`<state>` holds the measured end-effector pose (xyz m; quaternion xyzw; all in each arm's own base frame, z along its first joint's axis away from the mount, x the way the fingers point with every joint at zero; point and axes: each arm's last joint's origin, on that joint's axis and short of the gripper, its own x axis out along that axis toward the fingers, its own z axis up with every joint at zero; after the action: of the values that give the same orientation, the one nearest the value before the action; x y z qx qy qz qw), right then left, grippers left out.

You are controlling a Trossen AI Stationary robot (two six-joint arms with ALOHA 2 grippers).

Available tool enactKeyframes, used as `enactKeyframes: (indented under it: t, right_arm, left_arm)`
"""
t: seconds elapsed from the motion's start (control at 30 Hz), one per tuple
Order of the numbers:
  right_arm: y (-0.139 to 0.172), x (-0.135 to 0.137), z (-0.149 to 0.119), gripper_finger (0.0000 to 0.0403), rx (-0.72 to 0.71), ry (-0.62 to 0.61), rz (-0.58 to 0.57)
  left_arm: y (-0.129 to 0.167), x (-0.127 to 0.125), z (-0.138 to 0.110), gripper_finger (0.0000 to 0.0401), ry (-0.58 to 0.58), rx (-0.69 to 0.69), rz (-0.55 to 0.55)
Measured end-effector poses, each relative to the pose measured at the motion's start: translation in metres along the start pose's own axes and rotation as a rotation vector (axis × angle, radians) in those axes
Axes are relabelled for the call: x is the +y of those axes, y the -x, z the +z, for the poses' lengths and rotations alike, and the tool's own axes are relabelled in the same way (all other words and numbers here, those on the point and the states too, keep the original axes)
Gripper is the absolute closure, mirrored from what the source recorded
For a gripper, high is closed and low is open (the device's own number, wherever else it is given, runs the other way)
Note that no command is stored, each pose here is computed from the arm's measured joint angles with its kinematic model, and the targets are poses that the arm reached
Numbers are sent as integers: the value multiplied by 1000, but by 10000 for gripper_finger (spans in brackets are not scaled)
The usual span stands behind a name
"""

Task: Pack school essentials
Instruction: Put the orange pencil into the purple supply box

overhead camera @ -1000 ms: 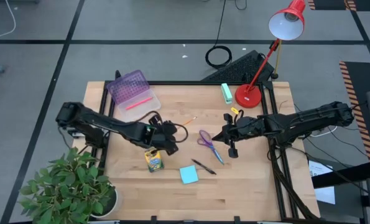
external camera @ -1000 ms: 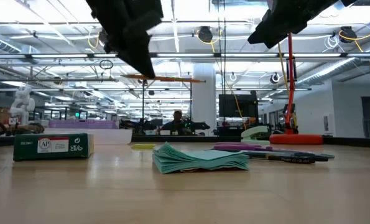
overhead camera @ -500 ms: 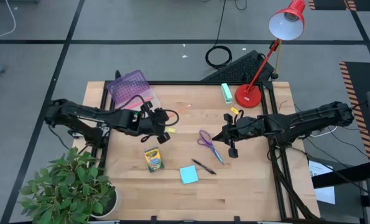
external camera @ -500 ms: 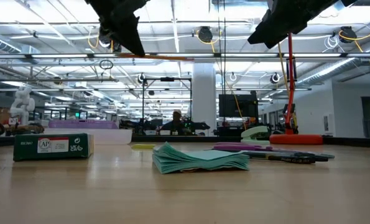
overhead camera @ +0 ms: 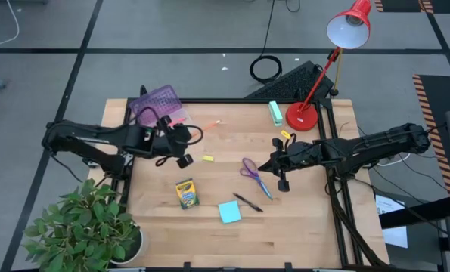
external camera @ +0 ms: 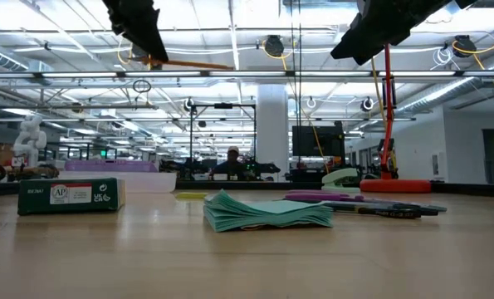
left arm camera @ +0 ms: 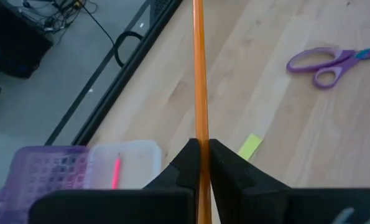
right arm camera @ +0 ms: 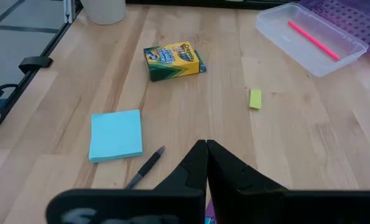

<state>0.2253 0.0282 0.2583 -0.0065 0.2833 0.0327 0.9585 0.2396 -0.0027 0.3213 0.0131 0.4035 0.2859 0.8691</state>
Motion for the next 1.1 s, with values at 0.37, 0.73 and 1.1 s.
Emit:
enactKeyframes:
  t: [0.37, 0.73, 1.1]
  right_arm:
    - [0, 0, 0, 403, -1, 0, 0]
    - [0, 0, 0, 403, 1, 0, 0]
    - [0, 0, 0, 403, 0, 0, 0]
  left_arm:
    - [18, 28, -11, 375, 6, 38, 67]
    - [20, 52, -23, 375, 44, 99, 158]
    - [-19, 63, -66, 375, 56, 290, 239]
